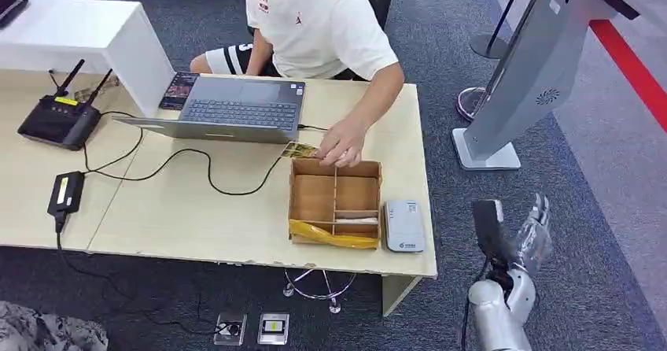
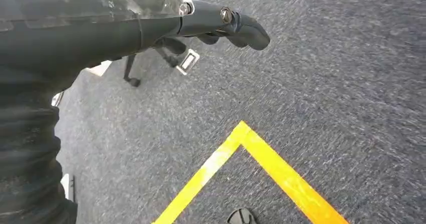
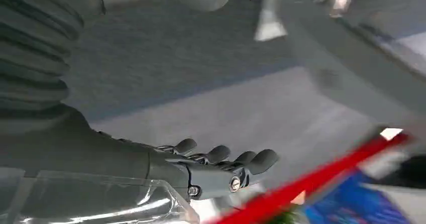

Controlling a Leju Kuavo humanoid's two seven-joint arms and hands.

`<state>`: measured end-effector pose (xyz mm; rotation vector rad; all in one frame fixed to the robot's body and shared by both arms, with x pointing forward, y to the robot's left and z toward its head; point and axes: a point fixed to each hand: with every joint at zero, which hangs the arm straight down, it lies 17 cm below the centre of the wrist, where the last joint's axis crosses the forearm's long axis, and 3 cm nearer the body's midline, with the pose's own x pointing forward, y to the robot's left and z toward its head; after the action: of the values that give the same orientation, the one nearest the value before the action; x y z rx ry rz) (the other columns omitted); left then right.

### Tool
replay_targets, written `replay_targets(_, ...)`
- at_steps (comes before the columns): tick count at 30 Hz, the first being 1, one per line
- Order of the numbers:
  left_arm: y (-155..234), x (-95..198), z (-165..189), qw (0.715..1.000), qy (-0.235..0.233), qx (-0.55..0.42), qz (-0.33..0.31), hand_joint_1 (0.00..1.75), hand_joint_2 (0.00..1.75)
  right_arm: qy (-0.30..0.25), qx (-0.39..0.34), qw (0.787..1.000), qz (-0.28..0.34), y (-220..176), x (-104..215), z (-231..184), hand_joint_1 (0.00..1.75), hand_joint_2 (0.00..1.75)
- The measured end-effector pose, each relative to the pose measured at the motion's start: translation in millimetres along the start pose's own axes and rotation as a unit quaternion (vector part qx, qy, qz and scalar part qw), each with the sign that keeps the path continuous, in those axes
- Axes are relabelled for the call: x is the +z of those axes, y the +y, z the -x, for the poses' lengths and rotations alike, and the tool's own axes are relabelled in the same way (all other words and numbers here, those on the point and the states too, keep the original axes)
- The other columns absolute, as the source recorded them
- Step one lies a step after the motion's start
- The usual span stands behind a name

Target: Pass the card to the sensor for recognition and then transmit it.

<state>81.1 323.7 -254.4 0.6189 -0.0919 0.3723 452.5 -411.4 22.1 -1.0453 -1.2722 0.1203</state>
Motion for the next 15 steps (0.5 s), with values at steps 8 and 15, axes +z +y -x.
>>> replay_targets(8,-1,1,2,1.0,0.003,0.002,0.0,0.0,1.75,0.36,0.104,0.913,-0.16,51,176,230,0.0,1.75)
replay_targets(15,-7,6,4,1.0,0.005,-0.014,0.003,0.0,1.75,0.44,0.201,0.809,-0.334,87,331,267,0.0,1.75)
